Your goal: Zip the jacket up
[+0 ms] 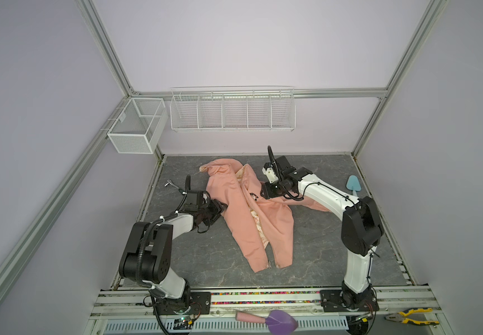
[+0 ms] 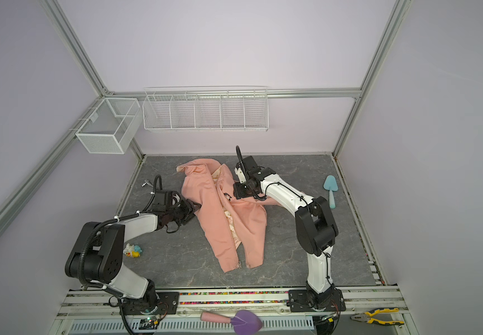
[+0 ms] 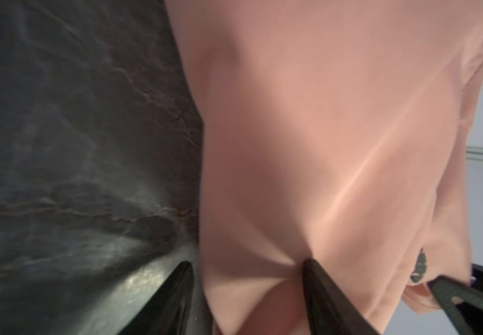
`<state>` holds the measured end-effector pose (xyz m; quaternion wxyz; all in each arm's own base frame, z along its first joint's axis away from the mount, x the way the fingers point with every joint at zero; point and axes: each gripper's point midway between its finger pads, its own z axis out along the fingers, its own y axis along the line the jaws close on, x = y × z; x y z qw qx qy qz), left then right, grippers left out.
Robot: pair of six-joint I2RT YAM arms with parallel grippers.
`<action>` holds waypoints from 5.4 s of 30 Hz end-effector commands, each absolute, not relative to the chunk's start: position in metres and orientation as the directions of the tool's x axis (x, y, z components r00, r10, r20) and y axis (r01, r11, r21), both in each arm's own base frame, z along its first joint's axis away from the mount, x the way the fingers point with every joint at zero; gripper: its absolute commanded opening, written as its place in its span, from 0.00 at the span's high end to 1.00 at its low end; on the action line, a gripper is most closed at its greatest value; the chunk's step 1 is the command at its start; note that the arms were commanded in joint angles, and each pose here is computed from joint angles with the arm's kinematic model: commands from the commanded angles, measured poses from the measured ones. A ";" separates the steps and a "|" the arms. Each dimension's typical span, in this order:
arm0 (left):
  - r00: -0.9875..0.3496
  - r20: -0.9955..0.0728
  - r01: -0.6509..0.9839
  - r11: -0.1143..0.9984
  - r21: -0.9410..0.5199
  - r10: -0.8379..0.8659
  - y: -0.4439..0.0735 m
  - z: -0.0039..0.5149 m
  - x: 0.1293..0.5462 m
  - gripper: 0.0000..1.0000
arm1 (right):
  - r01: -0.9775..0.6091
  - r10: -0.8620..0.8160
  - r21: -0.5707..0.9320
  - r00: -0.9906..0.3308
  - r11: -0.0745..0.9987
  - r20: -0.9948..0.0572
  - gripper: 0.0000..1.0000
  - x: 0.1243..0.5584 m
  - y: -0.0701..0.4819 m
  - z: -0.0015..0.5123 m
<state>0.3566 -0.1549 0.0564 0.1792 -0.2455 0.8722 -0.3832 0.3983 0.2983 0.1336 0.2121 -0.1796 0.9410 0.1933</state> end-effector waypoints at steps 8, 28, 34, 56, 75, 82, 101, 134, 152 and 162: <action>-0.825 -0.148 -0.261 0.599 -0.757 -0.546 -0.163 0.063 0.370 1.00 | -0.312 -0.097 0.385 -0.869 0.869 -0.485 0.92 0.430 0.260 0.159; -0.851 -0.299 -0.219 0.808 -0.548 -0.433 -0.114 0.107 0.443 1.00 | -0.198 0.046 0.456 -0.881 0.868 -0.471 0.93 0.471 0.221 0.176; -0.836 -0.315 -0.239 0.815 -0.528 -0.450 -0.109 0.110 0.455 0.87 | -0.098 0.102 0.442 -0.908 0.892 -0.406 0.91 0.495 0.204 0.149; -0.858 -0.419 0.031 0.785 -0.618 -0.296 -0.182 0.178 0.358 0.48 | -0.173 0.029 0.327 -0.847 0.929 -0.531 0.37 0.417 0.200 0.210; -0.852 -0.321 -0.143 0.773 -0.619 -0.415 -0.160 0.129 0.316 0.53 | -0.307 -0.182 0.420 -0.933 0.854 -0.311 0.53 0.250 0.318 0.089; -0.896 -0.266 -0.108 0.754 -0.648 -0.356 -0.168 0.118 0.271 0.50 | -0.244 -0.172 0.308 -0.954 0.920 -0.244 0.59 0.247 0.292 0.040; -0.989 -0.113 0.009 0.731 -0.682 -0.094 -0.254 0.059 0.200 0.48 | -0.157 -0.114 0.236 -0.976 0.959 -0.183 0.78 0.244 0.269 0.006; -0.996 -0.021 -0.040 0.671 -0.741 -0.083 -0.277 0.015 0.193 0.83 | -0.178 -0.102 0.332 -0.967 0.926 -0.232 0.78 0.242 0.279 0.043; -0.976 -0.187 0.070 0.643 -0.763 -0.116 -0.272 0.092 0.206 1.00 | -0.078 0.074 0.581 -0.970 0.810 -0.232 0.37 0.208 0.275 0.096; -0.953 -0.265 0.106 0.663 -0.741 -0.144 -0.266 0.116 0.215 1.00 | 0.000 0.154 0.621 -0.969 0.784 -0.194 0.28 0.204 0.276 0.072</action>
